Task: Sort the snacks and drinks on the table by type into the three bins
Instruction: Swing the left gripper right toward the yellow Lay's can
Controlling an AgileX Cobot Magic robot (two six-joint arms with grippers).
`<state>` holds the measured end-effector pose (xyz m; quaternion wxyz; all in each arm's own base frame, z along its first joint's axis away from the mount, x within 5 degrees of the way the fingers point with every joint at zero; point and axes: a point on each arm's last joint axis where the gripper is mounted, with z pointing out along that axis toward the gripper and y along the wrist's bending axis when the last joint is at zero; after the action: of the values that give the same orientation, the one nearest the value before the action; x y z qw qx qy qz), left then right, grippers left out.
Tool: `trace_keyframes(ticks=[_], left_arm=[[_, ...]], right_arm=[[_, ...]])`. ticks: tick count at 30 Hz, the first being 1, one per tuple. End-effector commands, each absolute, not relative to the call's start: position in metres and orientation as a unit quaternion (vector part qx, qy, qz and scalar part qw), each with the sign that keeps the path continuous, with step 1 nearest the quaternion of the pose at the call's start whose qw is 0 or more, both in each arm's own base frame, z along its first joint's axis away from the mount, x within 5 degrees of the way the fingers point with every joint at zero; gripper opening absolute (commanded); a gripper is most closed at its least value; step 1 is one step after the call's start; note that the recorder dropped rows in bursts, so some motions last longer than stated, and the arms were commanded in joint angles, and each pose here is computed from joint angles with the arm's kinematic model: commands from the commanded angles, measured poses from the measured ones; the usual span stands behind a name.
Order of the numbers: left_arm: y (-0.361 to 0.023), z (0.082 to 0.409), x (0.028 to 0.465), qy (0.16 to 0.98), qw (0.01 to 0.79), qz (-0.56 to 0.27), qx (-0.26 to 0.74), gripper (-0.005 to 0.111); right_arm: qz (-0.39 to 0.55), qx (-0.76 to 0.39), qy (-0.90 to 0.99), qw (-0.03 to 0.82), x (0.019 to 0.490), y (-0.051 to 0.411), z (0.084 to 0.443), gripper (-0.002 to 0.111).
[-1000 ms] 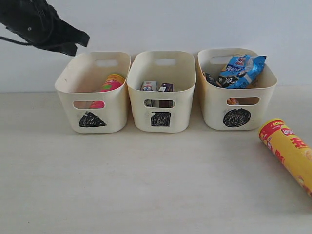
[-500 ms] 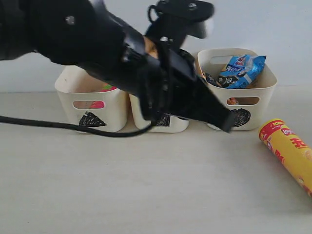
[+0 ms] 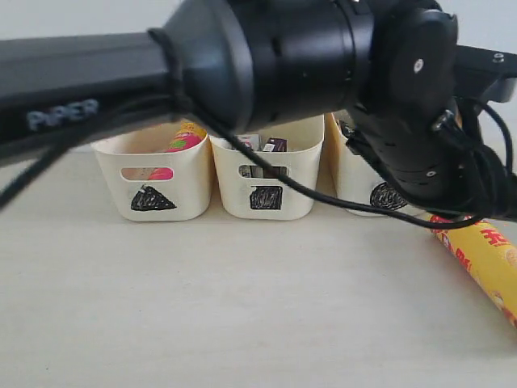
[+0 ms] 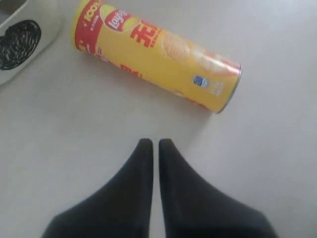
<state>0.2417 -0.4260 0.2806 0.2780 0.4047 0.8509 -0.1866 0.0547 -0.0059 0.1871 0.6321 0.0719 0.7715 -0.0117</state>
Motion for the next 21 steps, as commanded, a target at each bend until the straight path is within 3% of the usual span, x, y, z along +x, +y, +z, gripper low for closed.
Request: trace_keyframes(ticks=[1,8,11,16,19,21], left_arm=[[-0.449,0.281,0.252,0.862,0.29,-0.218,0.354,0.004],[-0.466,0.272,0.262,0.876,0.289,-0.251,0.294,0.009],[-0.469,0.273,0.261,0.873,0.29,-0.266,0.289,0.031],[-0.469,0.275,0.264,0.873,0.291,-0.284,0.269,0.088],[-0.471,0.276,0.262,0.876,0.279,-0.301,0.256,0.105],[-0.469,0.275,0.266,0.886,0.268,-0.314,0.212,0.106]], right_arm=[[-0.014,0.071,0.768,0.636,0.054,-0.006,0.188,0.0],[-0.014,0.071,0.768,0.636,0.054,-0.006,0.188,0.0],[-0.014,0.071,0.768,0.636,0.054,-0.006,0.188,0.0],[-0.014,0.071,0.768,0.636,0.054,-0.006,0.188,0.0],[-0.014,0.071,0.768,0.636,0.054,-0.006,0.188,0.0],[-0.014,0.071,0.768,0.636,0.054,-0.006,0.188,0.0]])
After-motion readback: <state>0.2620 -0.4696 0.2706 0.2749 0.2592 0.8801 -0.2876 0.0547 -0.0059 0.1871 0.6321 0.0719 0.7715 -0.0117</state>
